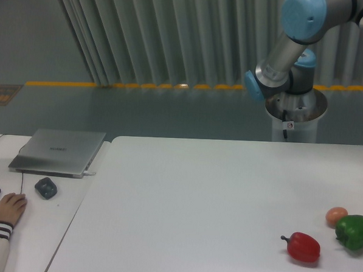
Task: Place the triangular bread on the table
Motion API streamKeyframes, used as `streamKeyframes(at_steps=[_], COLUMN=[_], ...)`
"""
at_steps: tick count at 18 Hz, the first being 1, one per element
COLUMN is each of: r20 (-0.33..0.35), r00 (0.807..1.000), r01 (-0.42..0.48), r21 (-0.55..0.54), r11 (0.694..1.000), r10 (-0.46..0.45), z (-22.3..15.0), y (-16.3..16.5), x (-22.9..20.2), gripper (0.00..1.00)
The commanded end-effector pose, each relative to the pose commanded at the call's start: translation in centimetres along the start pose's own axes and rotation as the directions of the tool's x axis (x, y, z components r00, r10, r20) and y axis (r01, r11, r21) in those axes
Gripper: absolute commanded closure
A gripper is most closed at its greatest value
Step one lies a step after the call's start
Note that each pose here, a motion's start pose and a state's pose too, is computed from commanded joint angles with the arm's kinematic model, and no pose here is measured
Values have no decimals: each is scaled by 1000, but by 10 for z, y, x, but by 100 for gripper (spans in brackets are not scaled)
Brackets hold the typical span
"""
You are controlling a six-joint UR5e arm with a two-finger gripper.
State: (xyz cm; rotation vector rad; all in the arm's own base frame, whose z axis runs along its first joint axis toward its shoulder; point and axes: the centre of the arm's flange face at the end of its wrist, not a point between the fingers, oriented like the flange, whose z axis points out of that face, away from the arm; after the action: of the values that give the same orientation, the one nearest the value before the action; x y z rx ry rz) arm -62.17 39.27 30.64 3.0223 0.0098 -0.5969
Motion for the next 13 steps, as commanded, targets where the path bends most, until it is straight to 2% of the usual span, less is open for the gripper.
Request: streamKeyframes(at_steps=[13], r20=[-13], r00=[1000], r01=[-13], r21=[-4], r11=[1000], r10=[13], z=[13], y=[-10], x=[5], gripper=[0])
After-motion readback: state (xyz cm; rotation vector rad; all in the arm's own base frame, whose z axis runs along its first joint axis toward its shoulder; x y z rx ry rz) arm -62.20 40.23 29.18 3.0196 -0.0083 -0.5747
